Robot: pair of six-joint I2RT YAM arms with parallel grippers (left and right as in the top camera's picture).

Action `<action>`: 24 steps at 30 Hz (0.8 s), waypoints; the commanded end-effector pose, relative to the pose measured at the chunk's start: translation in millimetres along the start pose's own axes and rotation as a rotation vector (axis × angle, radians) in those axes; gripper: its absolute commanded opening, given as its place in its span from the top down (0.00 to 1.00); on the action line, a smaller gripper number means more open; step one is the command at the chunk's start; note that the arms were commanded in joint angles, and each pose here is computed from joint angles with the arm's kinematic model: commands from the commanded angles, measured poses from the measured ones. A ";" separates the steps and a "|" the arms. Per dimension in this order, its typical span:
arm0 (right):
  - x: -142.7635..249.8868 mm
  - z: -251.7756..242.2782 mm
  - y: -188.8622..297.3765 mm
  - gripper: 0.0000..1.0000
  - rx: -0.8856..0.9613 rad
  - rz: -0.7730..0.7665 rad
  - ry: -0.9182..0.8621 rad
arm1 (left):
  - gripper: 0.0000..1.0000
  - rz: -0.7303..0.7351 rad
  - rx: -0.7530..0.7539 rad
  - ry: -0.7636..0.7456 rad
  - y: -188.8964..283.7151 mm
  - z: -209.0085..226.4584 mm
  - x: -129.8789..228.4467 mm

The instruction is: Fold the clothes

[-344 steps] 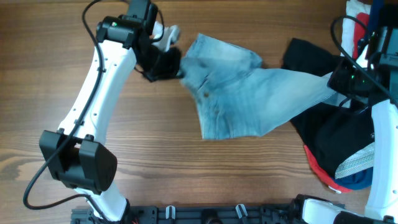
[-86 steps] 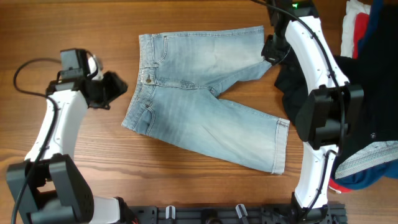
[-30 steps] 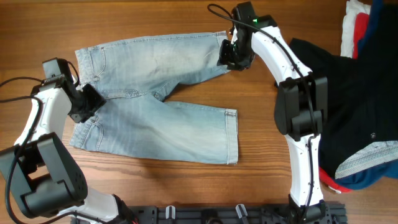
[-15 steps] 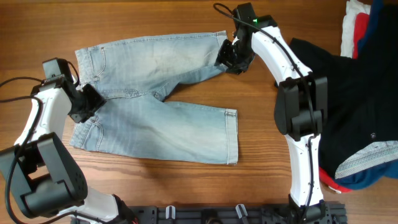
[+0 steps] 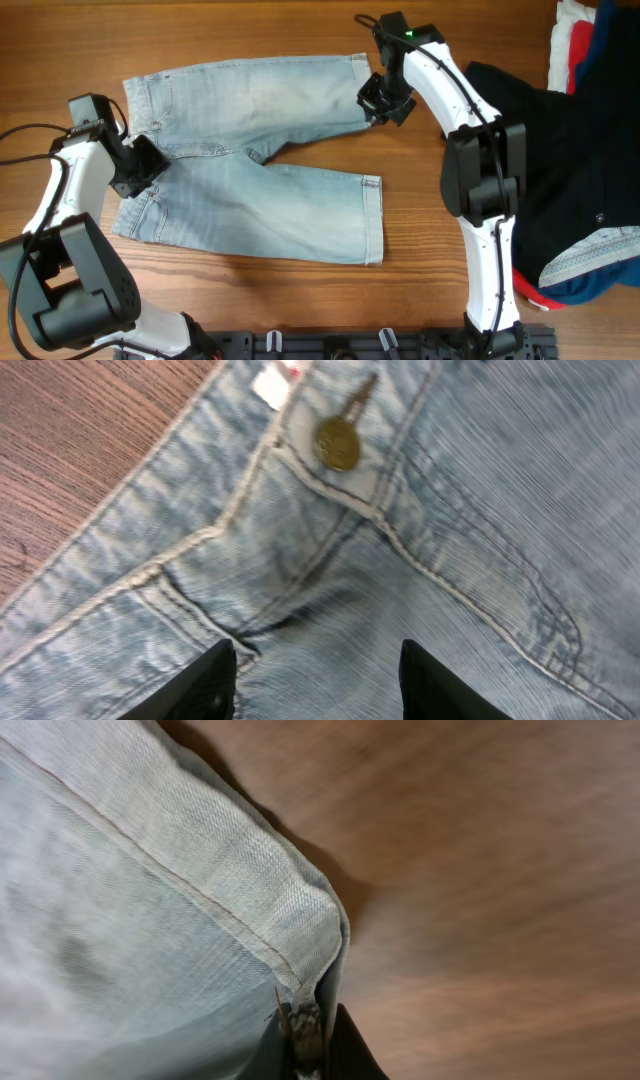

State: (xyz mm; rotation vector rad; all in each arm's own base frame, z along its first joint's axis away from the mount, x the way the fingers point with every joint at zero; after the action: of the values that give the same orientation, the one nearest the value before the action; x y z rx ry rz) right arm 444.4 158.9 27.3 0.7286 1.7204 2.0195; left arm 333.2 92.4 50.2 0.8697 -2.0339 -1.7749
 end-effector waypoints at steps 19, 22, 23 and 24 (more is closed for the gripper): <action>-33.8 -98.6 105.5 0.62 0.321 -0.209 0.240 | 0.32 -0.112 -0.007 -0.041 69.9 -2.3 0.5; -19.5 -82.9 166.0 0.60 0.148 -0.314 0.277 | 0.20 -0.056 -0.045 -0.029 85.2 7.5 24.9; -14.7 -79.4 176.2 0.60 0.109 -0.324 0.293 | 0.20 -0.032 -0.054 -0.027 85.1 9.6 30.6; -9.5 -76.9 186.4 0.60 0.072 -0.333 0.304 | 0.18 -0.008 -0.062 -0.025 85.0 11.6 36.1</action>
State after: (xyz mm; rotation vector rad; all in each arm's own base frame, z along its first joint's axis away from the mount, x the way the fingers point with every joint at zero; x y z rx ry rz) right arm 419.3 48.4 154.5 0.2849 2.0501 1.8157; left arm 287.6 83.3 123.1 0.8800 -2.0118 -1.8329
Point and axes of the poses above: each gripper's point midway between its finger pads, its own y axis back along the fingers, its own z axis along the line the jaws close on, x = y × z, the point moved 1 cm from there along y, back along the fingers, and after that the axes turned 4 degrees about -y, right-handed, at the moved point
